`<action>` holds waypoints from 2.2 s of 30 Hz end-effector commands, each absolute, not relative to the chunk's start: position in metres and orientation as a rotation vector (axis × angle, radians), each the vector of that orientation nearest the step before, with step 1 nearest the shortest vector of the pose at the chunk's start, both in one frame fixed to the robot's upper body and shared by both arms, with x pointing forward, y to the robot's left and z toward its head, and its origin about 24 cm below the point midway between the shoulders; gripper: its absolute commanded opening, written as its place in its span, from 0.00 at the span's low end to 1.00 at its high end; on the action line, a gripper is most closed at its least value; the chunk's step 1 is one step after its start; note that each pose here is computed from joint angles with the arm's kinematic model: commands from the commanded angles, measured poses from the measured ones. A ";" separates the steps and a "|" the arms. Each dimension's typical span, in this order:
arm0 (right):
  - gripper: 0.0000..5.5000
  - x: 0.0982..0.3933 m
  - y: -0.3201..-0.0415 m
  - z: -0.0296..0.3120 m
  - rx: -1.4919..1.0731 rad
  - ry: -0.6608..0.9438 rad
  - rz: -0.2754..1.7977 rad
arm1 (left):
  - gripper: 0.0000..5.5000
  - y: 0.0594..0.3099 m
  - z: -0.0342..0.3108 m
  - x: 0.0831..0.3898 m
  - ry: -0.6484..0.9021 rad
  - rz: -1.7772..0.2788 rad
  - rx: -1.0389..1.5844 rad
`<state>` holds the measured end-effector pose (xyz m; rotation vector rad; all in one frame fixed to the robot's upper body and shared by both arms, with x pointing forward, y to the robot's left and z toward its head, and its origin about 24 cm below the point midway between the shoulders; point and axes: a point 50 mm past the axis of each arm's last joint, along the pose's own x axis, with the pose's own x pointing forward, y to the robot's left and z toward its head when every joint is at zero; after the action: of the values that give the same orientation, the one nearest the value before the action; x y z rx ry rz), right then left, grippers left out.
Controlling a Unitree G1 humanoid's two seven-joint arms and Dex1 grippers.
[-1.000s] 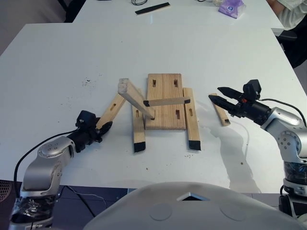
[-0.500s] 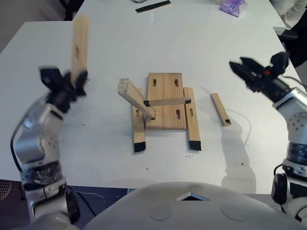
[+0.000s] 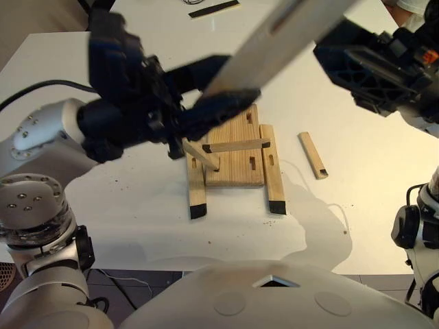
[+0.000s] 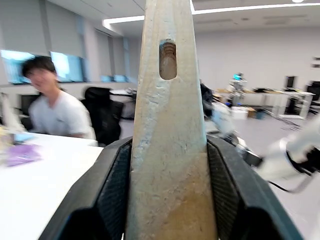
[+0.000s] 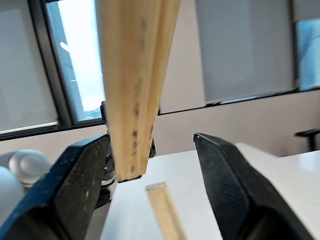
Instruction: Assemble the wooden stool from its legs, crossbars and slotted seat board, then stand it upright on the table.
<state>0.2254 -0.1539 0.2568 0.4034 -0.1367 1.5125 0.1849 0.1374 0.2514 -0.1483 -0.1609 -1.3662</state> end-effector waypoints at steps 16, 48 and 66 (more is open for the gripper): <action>0.56 0.217 -0.144 0.262 0.283 -0.093 1.641 | 0.36 0.145 0.223 0.178 0.030 -1.443 -0.079; 0.36 0.233 -0.152 0.261 0.304 -0.154 1.588 | 0.69 0.156 0.267 0.186 -0.117 -1.465 -0.426; 0.36 0.268 -0.197 0.166 -0.105 0.150 1.216 | 0.69 0.233 0.150 0.206 0.215 -1.008 0.121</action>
<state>0.2760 -0.2004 0.1863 -0.1001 0.0836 1.1555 0.2123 0.2334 0.1635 0.0438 0.1566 -0.9581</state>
